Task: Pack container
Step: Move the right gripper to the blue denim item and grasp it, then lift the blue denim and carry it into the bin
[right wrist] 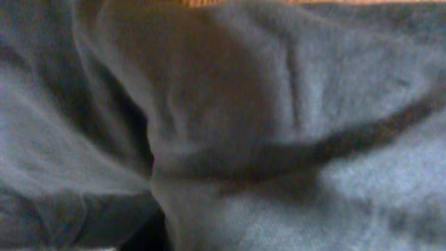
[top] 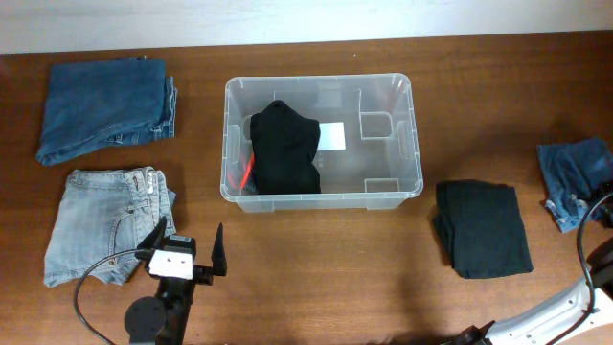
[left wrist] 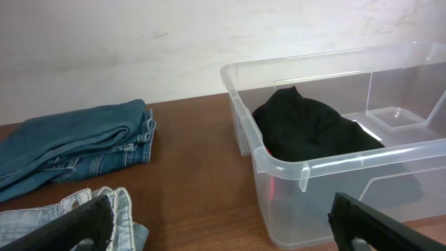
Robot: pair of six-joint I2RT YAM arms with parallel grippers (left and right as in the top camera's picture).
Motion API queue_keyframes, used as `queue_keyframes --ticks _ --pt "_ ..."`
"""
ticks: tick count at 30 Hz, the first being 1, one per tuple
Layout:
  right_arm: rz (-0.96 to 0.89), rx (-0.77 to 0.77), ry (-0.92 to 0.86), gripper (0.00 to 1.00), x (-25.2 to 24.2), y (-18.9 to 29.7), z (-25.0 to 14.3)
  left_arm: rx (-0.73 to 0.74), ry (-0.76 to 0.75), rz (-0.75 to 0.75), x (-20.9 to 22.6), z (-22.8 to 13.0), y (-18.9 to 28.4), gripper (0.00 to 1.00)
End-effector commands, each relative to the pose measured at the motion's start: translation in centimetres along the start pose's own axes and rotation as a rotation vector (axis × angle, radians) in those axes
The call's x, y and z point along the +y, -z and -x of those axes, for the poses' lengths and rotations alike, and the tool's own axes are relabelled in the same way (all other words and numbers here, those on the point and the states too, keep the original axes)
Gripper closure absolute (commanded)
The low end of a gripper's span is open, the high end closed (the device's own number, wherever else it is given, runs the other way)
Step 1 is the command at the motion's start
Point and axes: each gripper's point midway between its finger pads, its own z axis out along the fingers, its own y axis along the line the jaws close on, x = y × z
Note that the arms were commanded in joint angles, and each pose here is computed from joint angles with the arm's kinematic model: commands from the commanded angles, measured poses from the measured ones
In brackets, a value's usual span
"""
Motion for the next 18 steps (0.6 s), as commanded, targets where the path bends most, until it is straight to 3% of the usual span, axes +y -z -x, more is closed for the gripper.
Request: queue_keyframes --ticks 1,4,12,15,18 --pt "0.04 0.108 -0.004 0.8 0.6 -2.4 -2.5 -0.001 -0.009 -0.009 -0.1 -0.1 0.0 0.01" --pt "0.13 0.127 0.018 0.9 2.4 -1.3 -2.6 0.0 -0.009 -0.009 -0.1 -0.1 0.0 0.01" --pt "0.373 0.031 0.184 0.96 10.1 9.6 -2.0 -0.001 -0.009 -0.009 -0.1 -0.1 0.0 0.01" --pt "0.598 0.032 0.287 0.96 15.4 15.8 -4.7 -0.001 -0.009 -0.009 -0.1 -0.1 0.0 0.01" --pt "0.709 0.036 0.403 0.96 19.1 20.4 -8.6 0.0 -0.009 -0.009 -0.1 -0.1 0.0 0.01"
